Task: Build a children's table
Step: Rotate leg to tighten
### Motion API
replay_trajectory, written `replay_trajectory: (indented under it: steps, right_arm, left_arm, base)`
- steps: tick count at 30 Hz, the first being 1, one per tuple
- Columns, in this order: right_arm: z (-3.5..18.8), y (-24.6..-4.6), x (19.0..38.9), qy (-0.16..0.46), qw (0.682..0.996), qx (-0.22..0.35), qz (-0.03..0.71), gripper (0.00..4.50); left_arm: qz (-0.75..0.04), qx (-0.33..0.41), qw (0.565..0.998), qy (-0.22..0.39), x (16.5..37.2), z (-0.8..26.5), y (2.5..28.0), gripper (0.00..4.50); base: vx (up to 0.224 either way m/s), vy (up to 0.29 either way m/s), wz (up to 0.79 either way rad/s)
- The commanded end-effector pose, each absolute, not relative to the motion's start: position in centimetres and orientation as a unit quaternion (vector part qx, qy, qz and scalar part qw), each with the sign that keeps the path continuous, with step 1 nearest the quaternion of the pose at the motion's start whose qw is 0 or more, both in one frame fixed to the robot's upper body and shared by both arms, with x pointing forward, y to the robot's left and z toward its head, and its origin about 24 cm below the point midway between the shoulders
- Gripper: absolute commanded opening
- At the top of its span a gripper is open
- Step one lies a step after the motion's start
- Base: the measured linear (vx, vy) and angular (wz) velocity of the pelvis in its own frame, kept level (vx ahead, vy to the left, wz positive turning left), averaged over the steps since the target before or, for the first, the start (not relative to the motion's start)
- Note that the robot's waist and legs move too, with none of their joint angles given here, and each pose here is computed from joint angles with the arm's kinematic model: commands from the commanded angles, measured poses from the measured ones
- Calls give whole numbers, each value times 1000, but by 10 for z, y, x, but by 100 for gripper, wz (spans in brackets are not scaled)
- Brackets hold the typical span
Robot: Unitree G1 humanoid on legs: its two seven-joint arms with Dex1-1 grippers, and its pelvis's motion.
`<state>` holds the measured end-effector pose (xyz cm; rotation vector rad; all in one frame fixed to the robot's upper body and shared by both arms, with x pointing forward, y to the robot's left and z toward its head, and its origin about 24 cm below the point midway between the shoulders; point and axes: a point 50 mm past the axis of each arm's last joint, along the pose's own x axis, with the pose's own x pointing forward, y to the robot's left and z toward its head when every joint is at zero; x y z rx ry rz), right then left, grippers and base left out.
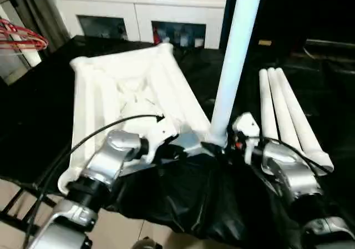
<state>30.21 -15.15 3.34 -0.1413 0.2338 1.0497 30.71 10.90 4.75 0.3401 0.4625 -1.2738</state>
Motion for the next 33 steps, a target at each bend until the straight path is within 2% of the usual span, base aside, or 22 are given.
replay_trajectory:
  steps: [1,4,5,7,9,12,17,20,22,23,24,26,27,28,33]
  right_arm:
    - [31,-128,290,113,810,-63,572,364]
    - [34,-130,285,116,792,-58,596,348]
    - [35,-130,284,116,791,-58,598,329]
    - [37,-130,282,120,783,-56,607,326]
    - [37,-131,281,122,780,-55,612,296]
    - [37,-131,281,123,779,-56,612,276]
    - [37,-130,280,125,780,-53,610,273]
    - [34,-126,281,126,795,-47,592,272]
    - [29,-122,289,128,831,-46,540,272]
    - [29,-122,289,128,831,-46,540,272]
    - [20,-119,301,138,873,-57,463,272]
    - [16,-117,308,144,894,-56,421,270]
    - [13,-111,316,148,919,-39,364,270]
    - [13,-111,316,148,919,-39,364,270]
    - [13,-97,333,141,958,-8,248,270]
  left_arm:
    - [-601,166,761,179,314,63,100,0]
    - [-609,169,751,190,316,63,109,0]
    - [-610,169,750,192,316,62,110,0]
    - [-616,171,743,196,316,62,114,0]
    - [-618,175,739,200,317,61,117,0]
    - [-619,177,738,201,317,60,118,0]
    - [-618,176,741,195,317,60,116,0]
    - [-601,176,758,183,320,59,110,0]
    - [-577,172,780,171,323,60,102,0]
    - [-577,172,780,171,323,60,102,0]
    - [-557,167,797,161,325,61,92,0]
    - [-547,160,807,154,326,63,84,0]
    - [-535,146,819,146,326,65,71,0]
    - [-535,146,819,146,326,65,71,0]
    - [-517,135,834,135,322,66,47,0]
  base:
    - [0,0,0]
    - [0,0,0]
    - [0,0,0]
    - [0,0,0]
    - [0,0,0]
    - [0,0,0]
    - [0,0,0]
    - [0,0,0]
    - [0,0,0]
    - [0,0,0]
    - [0,0,0]
    - [0,0,0]
    - [0,0,0]
    - [0,0,0]
    - [0,0,0]
